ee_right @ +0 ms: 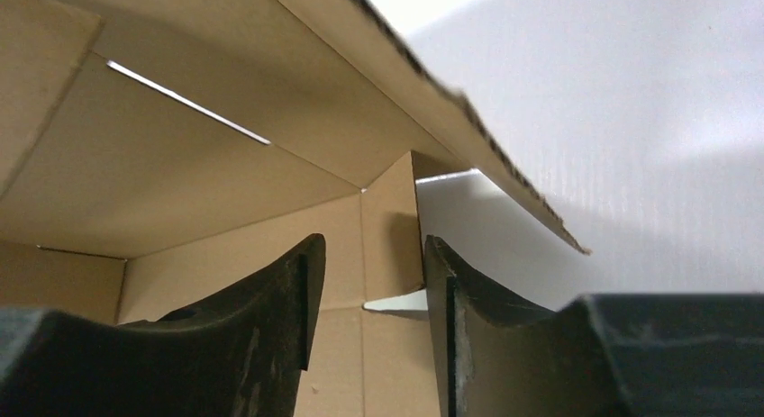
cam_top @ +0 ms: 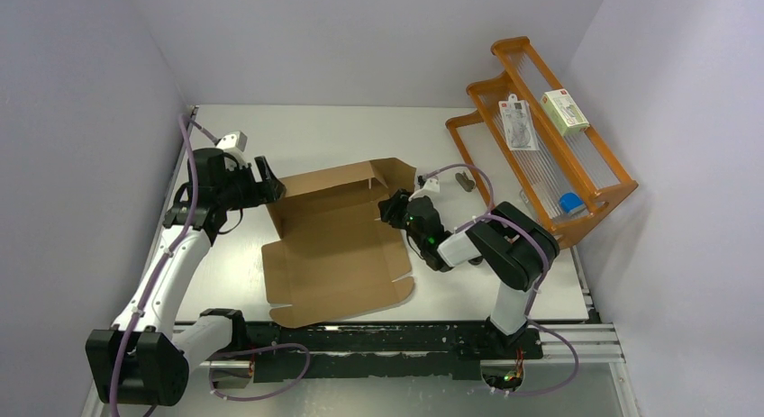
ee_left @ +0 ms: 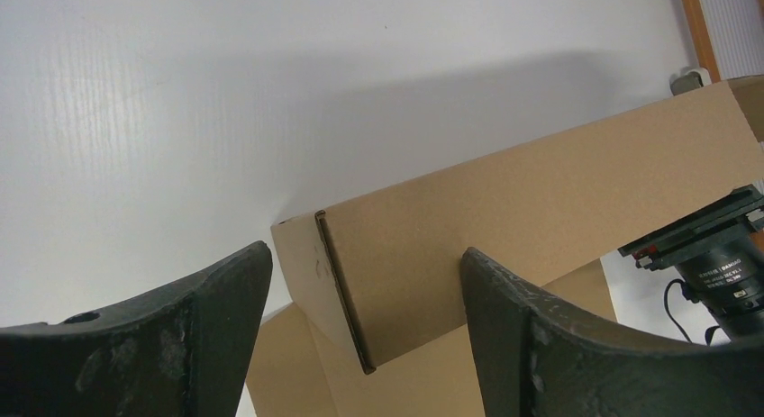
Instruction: Fold the paper box
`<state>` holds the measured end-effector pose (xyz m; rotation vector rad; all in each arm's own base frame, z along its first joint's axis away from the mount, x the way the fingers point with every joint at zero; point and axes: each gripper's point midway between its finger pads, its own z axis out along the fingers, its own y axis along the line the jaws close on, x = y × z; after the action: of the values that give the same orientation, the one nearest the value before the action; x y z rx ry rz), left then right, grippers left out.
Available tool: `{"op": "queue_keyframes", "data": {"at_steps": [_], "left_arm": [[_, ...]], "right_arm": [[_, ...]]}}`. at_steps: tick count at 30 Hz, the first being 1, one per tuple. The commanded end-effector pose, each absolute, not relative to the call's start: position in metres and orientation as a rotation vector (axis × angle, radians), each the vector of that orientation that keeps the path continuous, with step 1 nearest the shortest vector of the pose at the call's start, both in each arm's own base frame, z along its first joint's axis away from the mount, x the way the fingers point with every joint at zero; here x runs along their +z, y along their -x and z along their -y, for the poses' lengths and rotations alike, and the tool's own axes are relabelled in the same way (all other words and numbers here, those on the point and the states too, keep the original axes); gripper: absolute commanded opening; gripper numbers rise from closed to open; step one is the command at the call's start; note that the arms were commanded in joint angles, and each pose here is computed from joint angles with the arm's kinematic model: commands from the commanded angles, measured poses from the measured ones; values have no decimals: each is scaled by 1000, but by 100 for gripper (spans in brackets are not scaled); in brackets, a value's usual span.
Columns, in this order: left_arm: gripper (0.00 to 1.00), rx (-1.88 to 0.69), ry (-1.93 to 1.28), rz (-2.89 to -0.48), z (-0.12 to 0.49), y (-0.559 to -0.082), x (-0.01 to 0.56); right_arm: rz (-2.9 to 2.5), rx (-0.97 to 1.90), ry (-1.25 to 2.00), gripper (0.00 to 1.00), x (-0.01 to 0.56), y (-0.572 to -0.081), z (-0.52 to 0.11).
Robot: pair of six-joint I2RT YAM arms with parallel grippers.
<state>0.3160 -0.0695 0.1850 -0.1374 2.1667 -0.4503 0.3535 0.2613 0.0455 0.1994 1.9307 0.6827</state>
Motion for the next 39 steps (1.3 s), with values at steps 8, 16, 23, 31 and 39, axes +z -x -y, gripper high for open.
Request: {"op": "queue_keyframes", "data": {"at_steps": [8, 16, 23, 31, 39], "left_arm": [[79, -519, 89, -2195, 77, -313, 175], [78, -526, 93, -2198, 76, -313, 174], [78, -513, 103, -2193, 73, -313, 175], [78, -485, 140, -2167, 63, -315, 179], [78, -499, 158, -2174, 57, -318, 177]], "right_arm": [[-1817, 675, 3, 29, 76, -352, -282], [-1698, 582, 282, 25, 81, -335, -309], [-1666, 529, 363, 26, 84, -334, -316], [-1706, 464, 383, 39, 105, -323, -294], [-1747, 365, 370, 49, 140, -316, -257]]}}
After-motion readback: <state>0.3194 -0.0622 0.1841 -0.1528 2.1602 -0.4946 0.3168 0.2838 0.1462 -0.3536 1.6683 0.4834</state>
